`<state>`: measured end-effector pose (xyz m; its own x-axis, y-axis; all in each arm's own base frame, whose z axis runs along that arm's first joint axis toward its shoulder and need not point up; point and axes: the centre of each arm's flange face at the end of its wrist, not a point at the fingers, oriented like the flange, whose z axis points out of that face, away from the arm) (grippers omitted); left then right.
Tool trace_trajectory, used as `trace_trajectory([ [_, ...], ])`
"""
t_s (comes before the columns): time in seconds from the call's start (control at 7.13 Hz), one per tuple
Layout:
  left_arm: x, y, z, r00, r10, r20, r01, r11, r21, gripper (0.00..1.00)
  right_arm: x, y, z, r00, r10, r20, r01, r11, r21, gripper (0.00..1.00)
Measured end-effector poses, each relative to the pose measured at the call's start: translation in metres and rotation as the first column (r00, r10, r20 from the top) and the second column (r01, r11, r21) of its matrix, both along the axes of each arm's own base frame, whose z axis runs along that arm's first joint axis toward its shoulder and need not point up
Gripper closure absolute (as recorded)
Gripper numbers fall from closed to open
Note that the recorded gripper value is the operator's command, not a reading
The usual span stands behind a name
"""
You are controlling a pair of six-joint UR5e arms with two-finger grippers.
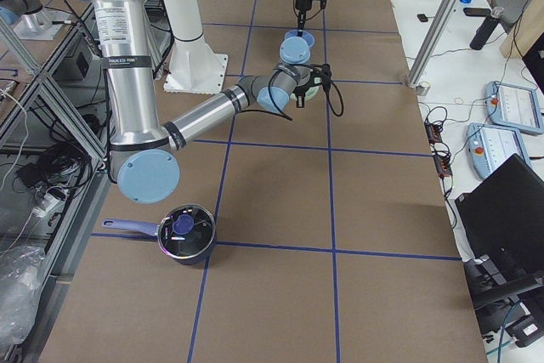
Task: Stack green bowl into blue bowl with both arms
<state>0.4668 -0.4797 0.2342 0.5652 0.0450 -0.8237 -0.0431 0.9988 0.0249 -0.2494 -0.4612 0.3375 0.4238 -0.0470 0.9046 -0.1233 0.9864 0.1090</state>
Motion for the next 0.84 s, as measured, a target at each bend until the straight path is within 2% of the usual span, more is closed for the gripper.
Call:
trace_trajectory([
  [0.42,0.074,0.020,-0.022,0.999,-0.024,0.029,0.025,1.000,-0.014,1.00,-0.035,-0.024,-0.072,0.998,0.044,-0.044,-0.046,0.998,-0.039,1.00],
  [0.84,0.106,0.023,-0.015,0.999,-0.033,0.020,0.033,0.999,-0.010,1.00,-0.056,-0.021,-0.096,0.995,0.054,-0.083,-0.057,0.998,-0.040,1.00],
])
